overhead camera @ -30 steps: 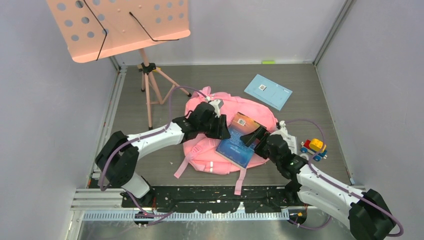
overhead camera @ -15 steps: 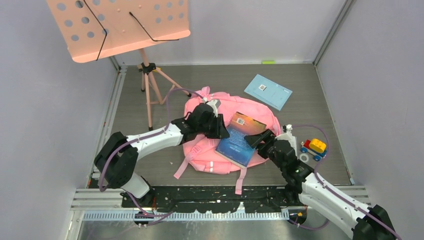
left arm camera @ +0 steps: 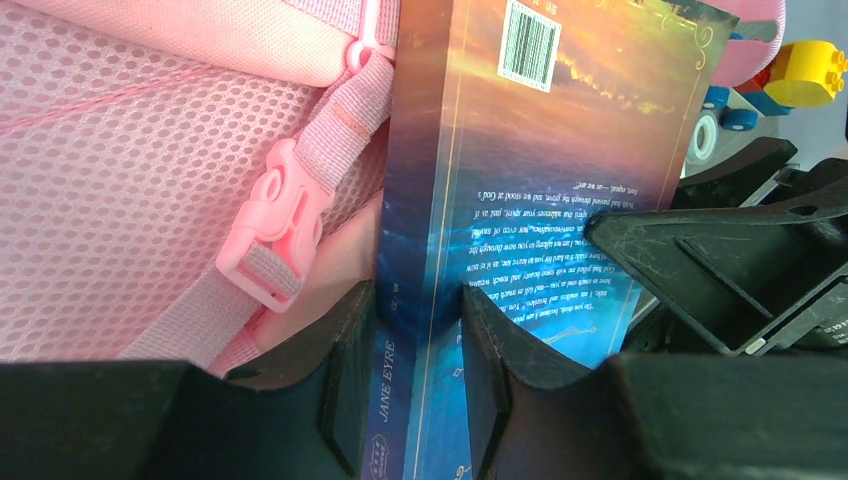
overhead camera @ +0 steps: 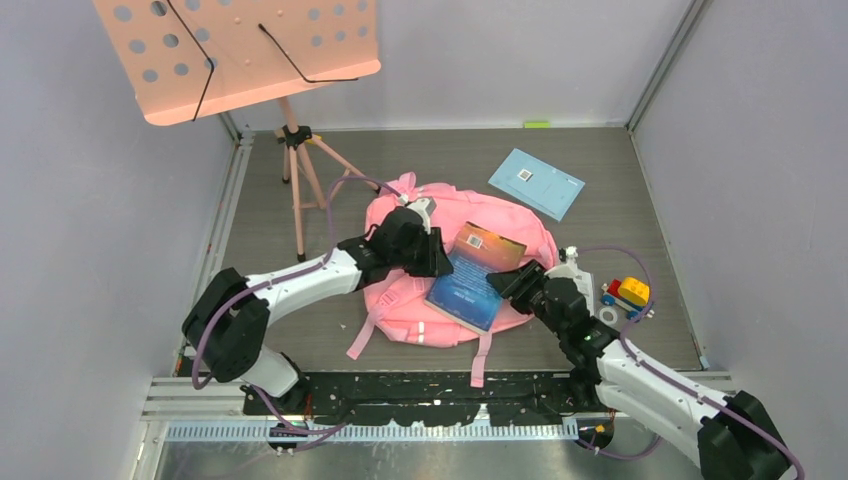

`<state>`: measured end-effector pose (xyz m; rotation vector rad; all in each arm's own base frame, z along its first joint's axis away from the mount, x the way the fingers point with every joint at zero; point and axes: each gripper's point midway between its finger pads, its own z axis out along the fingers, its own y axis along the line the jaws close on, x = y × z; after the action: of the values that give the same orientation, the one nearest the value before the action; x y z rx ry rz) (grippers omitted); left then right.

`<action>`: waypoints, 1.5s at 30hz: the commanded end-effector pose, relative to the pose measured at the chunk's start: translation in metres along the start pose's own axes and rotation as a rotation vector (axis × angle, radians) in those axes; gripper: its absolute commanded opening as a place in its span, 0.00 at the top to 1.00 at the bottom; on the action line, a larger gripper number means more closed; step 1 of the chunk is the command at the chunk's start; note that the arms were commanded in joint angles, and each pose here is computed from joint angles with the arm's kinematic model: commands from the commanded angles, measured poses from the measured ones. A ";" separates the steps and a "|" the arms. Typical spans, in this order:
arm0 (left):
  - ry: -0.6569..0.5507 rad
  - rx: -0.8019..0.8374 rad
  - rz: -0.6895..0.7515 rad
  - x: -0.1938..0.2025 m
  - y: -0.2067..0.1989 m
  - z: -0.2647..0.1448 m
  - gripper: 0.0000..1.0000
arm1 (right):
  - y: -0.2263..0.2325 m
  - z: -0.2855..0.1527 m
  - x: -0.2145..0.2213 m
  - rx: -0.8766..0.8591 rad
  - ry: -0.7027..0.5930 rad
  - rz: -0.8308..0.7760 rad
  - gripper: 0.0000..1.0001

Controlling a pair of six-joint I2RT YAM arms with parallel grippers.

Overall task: Pack the student bag
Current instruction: Pick up the book from the student bag, then place the book in the student bag.

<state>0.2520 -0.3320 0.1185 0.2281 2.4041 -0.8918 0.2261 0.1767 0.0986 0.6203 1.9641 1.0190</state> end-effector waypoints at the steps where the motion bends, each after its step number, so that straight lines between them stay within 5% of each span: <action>1: 0.004 0.012 0.023 0.005 -0.003 -0.006 0.77 | 0.095 -0.010 0.000 -0.353 0.071 -0.034 0.46; 4: 0.005 0.004 0.030 0.005 -0.002 -0.007 0.77 | 0.102 -0.008 -0.001 -0.378 0.069 -0.036 0.54; 11: -0.022 -0.037 0.077 -0.005 0.002 -0.019 0.71 | 0.127 -0.020 -0.022 -0.414 0.002 -0.063 0.98; 17: -0.094 -0.045 0.194 -0.036 -0.013 -0.050 0.28 | 0.123 -0.025 -0.072 -0.171 -0.153 -0.280 0.99; 20: -0.158 -0.069 0.245 -0.056 -0.016 -0.064 0.17 | 0.122 -0.029 -0.113 0.032 -0.243 -0.470 1.00; 24: -0.195 -0.058 0.247 -0.068 -0.025 -0.068 0.14 | 0.139 -0.029 -0.161 0.191 -0.316 -0.620 1.00; 31: -0.234 0.000 0.233 -0.068 -0.060 -0.043 0.13 | 0.167 -0.028 -0.236 0.322 -0.417 -0.635 1.00; 45: -0.182 0.161 0.198 -0.055 -0.159 0.069 0.14 | 0.130 -0.086 -0.328 0.853 -0.614 -0.734 1.00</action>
<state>0.2641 -0.4524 0.1648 0.4618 2.2060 -0.8391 0.3526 0.0127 0.3102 0.3441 1.9798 -0.3547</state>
